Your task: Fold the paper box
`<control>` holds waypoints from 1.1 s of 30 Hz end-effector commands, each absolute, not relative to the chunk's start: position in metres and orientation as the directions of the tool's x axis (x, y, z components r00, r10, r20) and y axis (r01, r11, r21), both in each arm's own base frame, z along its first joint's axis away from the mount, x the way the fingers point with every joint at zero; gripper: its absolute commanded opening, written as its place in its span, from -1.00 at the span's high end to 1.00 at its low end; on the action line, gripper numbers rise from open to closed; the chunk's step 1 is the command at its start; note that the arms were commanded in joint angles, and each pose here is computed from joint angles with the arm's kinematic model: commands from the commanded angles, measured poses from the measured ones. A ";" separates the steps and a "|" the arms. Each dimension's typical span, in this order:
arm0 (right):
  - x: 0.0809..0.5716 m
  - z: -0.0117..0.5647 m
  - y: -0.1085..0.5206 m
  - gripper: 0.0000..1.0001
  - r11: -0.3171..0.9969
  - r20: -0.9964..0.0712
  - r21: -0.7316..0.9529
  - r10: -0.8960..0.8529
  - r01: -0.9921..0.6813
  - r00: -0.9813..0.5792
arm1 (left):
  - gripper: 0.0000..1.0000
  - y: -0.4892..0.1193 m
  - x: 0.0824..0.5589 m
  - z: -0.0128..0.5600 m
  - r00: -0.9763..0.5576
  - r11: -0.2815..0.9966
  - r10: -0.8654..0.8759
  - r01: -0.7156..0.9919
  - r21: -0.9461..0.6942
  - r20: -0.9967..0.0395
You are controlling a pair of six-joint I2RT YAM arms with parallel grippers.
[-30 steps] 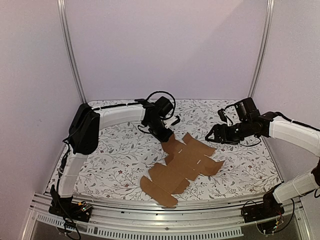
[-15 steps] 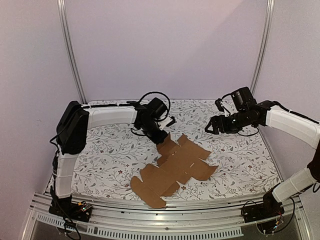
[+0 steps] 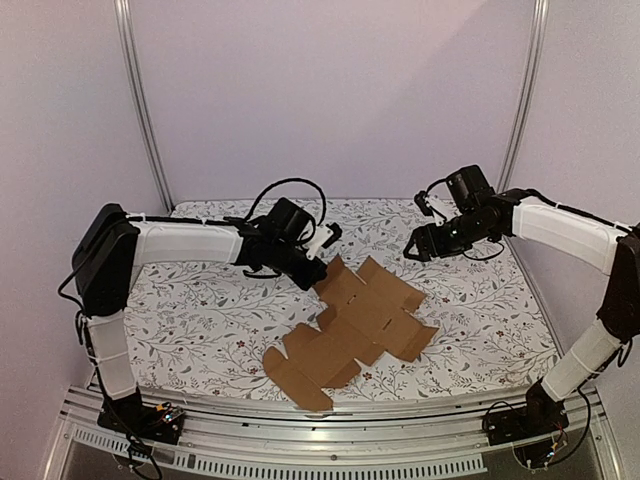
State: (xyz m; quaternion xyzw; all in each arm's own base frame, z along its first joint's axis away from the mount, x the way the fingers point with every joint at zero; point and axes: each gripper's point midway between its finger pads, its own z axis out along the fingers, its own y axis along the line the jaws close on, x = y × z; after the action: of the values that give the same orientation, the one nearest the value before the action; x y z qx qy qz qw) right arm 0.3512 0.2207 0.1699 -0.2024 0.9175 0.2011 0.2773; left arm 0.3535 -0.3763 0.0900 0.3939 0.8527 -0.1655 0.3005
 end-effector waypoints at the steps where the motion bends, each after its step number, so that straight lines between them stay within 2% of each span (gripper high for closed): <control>1: 0.352 0.156 0.231 -0.38 0.815 -0.546 0.264 -0.315 -0.517 -0.776 | 1.00 -0.381 0.357 0.113 -0.444 0.620 0.499 0.783 -0.052 -0.744; 8: 0.362 0.132 0.232 -0.27 0.820 -0.496 0.241 -0.355 -0.519 -0.792 | 1.00 -0.375 0.349 0.122 -0.387 0.611 0.442 0.791 -0.044 -0.809; 14: 0.364 0.117 0.244 -0.13 0.797 -0.454 0.290 -0.373 -0.530 -0.809 | 1.00 -0.370 0.339 0.131 -0.336 0.595 0.393 0.802 -0.042 -0.856; 19: 0.363 0.111 0.252 0.07 0.778 -0.434 0.331 -0.378 -0.535 -0.818 | 1.00 -0.366 0.335 0.128 -0.335 0.595 0.394 0.803 -0.040 -0.856; 31: 0.342 0.109 0.257 0.35 0.731 -0.403 0.405 -0.397 -0.549 -0.825 | 1.00 -0.361 0.337 0.130 -0.322 0.613 0.391 0.790 -0.017 -0.862; 33: 0.339 0.109 0.257 0.45 0.726 -0.400 0.411 -0.400 -0.551 -0.825 | 1.00 -0.359 0.339 0.131 -0.319 0.618 0.387 0.786 -0.013 -0.865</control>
State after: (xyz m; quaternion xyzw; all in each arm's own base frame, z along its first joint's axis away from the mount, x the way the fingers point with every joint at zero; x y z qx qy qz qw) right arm 0.3526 0.2547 0.1124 -0.2523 0.9204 0.2500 0.1638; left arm 0.3331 -0.3662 0.1167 0.3855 0.7886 -0.2283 0.4211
